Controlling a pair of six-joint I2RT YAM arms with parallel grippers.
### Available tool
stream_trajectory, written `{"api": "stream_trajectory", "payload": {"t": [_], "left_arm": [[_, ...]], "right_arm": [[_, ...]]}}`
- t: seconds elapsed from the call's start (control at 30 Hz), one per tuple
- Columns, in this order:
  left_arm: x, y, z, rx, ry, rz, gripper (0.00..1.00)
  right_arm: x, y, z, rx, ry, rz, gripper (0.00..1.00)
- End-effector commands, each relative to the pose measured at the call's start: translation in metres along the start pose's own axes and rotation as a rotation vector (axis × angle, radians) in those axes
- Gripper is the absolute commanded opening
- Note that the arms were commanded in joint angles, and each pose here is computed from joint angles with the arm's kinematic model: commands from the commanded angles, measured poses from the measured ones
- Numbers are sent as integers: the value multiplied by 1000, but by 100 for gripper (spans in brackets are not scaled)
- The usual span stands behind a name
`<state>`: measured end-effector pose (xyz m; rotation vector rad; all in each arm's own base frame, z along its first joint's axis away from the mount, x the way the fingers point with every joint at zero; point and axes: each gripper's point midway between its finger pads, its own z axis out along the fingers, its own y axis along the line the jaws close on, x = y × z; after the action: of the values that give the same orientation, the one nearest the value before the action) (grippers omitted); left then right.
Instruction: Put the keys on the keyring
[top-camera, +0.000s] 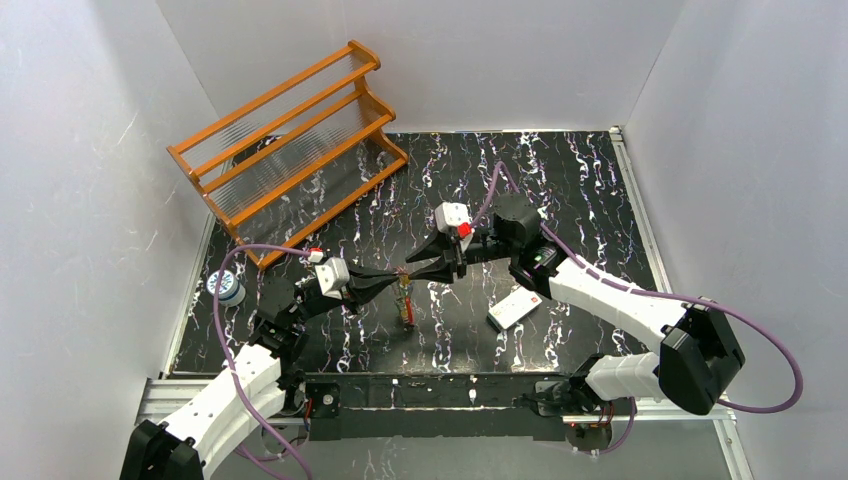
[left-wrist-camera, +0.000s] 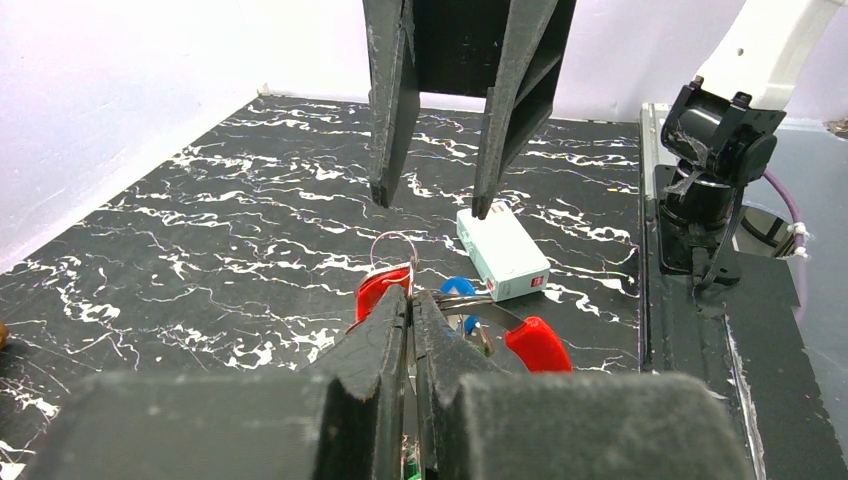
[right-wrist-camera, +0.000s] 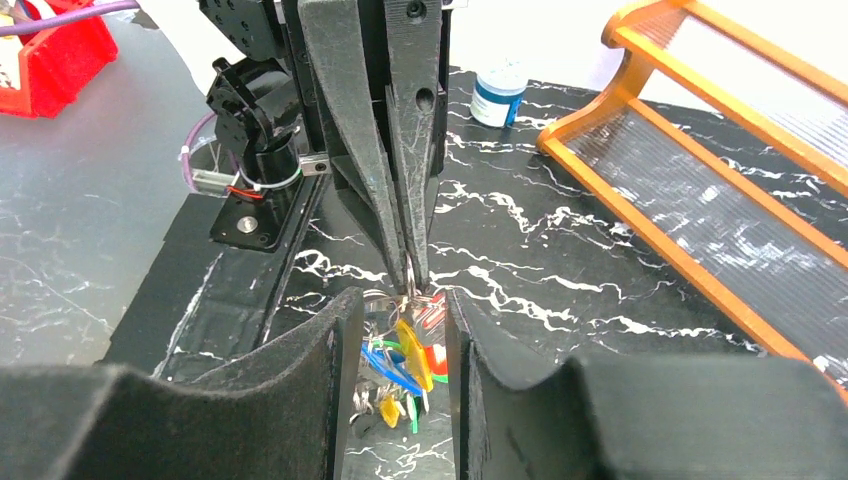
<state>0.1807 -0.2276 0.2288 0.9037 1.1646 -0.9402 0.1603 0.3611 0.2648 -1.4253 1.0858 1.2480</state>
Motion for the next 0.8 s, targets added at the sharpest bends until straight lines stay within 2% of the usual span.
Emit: {"api": "stream_trajectory", "payload": {"t": [0.0,0.27,0.43,0.63,0.77], "left_arm": [[-13,-3,2,18,-46,35,0],[-15,-3,2,22,-50,34,0],[-16,-4,2,21,-53,35,0],[-17,-3,2,20,-56,36,0],[-17,-2,2,16,-57,36,0]], "right_arm": [[-10,-4,3,-15,-48,-114,44],[15,-6,9,-38,-7,-104,38],[25,-9,8,-13,17,-104,26],[36,-5,9,-17,38,-76,5],[42,-1,6,-16,49,-68,1]]}}
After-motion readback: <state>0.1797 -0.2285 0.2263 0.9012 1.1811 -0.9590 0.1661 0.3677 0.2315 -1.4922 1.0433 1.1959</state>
